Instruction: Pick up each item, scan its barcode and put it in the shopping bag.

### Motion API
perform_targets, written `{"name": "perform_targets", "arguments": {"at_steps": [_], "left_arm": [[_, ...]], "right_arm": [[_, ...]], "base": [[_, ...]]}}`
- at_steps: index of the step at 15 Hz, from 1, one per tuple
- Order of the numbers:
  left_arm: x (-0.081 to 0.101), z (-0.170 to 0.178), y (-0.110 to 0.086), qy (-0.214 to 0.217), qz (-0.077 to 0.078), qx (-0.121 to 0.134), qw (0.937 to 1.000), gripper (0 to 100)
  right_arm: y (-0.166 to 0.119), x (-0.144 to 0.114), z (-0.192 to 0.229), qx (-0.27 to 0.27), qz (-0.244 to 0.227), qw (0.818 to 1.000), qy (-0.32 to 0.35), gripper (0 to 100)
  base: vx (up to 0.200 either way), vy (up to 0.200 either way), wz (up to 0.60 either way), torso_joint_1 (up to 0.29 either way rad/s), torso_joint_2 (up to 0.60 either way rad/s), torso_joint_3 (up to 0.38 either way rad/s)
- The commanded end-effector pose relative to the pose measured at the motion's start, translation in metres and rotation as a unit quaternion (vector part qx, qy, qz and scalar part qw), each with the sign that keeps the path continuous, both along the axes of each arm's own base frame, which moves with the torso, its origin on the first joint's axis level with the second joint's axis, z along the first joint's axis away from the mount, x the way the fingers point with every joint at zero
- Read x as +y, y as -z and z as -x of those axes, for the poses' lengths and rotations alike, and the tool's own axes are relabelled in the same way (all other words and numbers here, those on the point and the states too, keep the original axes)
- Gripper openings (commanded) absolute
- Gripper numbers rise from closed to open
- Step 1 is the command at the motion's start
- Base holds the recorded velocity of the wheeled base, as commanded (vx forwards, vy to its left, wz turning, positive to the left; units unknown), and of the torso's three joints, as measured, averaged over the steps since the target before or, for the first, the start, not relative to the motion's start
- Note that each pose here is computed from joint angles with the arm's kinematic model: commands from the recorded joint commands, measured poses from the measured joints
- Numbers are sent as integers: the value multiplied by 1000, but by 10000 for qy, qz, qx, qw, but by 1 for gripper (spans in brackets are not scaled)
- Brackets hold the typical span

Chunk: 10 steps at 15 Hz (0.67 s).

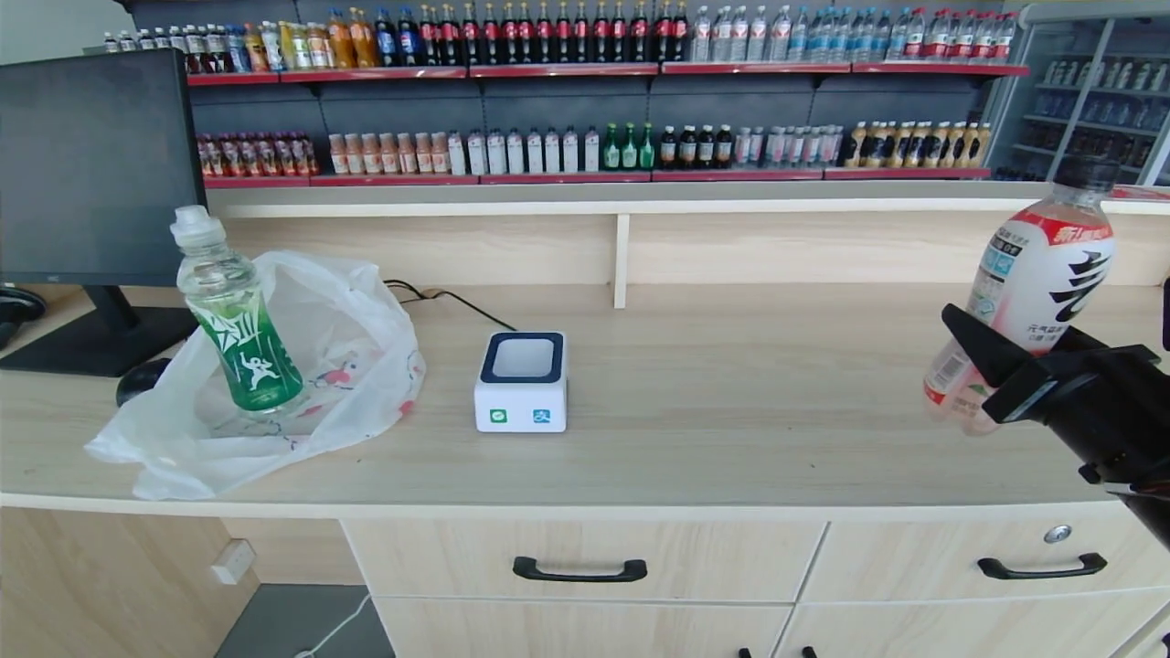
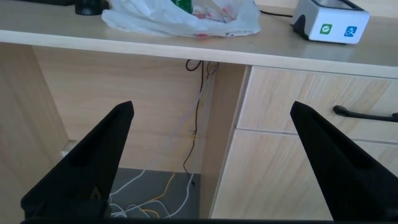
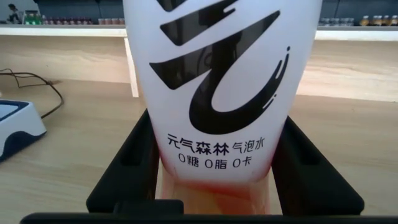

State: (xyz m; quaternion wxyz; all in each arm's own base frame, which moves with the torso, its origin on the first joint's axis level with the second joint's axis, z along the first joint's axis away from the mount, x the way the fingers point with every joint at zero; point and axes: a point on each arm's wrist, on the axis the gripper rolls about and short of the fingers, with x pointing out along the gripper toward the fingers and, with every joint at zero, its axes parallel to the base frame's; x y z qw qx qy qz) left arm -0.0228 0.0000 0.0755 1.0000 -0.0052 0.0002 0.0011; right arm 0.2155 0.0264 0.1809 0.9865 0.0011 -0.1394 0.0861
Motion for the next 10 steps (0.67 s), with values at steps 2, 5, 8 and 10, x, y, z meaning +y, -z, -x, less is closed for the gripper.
{"name": "perform_targets", "arguments": {"at_steps": [2,5,8,10], "left_arm": [[0,0,0,-5,2,6,10000,100],[0,0,0,-5,2,-2,10000,100],[0,0,0,3,-6,6,10000,100],[0,0,0,3,-14,-2,10000,100]], "right_arm": [[-3,-1,-3,-68,-5,10000,31,0],[-2,-1,-2,-44,-10,10000,22,0],[-2,-1,-2,-44,-10,10000,22,0],[-3,-1,-1,-66,-19,10000,19,0]], "base": [[0,200,0,7,2,-5],[0,200,0,-1,2,2],[0,133,0,2,2,3],[0,0,0,0,0,0]]}}
